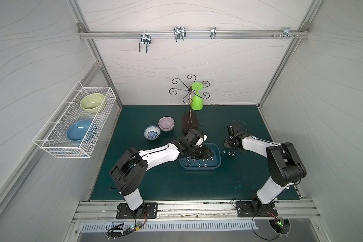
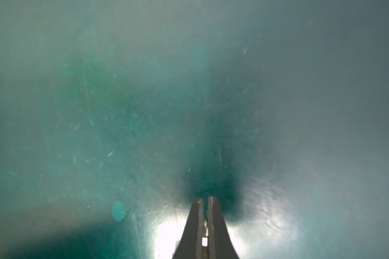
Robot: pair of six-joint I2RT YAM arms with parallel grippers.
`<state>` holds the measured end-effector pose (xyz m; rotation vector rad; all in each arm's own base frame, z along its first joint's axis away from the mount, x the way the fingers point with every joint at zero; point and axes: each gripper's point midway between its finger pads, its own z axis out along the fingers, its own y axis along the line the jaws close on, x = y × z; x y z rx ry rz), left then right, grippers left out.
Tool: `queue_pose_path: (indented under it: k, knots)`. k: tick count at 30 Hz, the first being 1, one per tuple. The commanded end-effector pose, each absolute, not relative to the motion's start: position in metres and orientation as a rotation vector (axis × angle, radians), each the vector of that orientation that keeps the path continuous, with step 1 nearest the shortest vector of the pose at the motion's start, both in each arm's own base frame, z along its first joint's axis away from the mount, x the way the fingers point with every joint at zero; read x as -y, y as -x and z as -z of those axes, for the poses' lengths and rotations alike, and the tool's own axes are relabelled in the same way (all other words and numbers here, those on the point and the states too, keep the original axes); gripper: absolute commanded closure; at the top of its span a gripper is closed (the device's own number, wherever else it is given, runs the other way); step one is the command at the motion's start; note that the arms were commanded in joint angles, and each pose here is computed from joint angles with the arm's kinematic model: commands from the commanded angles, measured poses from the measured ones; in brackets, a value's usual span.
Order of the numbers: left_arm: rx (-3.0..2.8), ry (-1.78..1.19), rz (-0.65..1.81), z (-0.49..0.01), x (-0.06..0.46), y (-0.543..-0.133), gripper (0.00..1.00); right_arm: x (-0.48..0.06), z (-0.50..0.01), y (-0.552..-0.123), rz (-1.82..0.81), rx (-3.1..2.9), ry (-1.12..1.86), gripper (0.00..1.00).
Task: Take out the wing nut from the storage box
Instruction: Place the wing nut at the center of the board.
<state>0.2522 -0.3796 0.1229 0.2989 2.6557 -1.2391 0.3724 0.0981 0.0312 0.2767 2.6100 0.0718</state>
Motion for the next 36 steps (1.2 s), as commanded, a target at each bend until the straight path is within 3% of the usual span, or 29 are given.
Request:
queue_pose_path:
  k: [1, 12, 25, 36]
  knots:
    - [-2.595, -0.345, 1.268, -0.136, 0.388, -0.258, 0.57, -0.103, -0.031, -0.38, -0.098, -2.597, -0.273, 1.0]
    - [-2.625, -0.342, 1.253, -0.127, 0.387, -0.257, 0.57, -0.103, -0.018, -0.374, -0.081, -2.646, -0.27, 1.0]
    - [-2.634, -0.337, 1.239, -0.124, 0.384, -0.255, 0.57, -0.106, -0.019, -0.367, -0.088, -2.644, -0.249, 0.85]
    - [-2.586, -0.302, 1.079, -0.14, 0.35, -0.26, 0.57, -0.13, -0.088, -0.356, -0.058, -2.503, -0.111, 0.77]
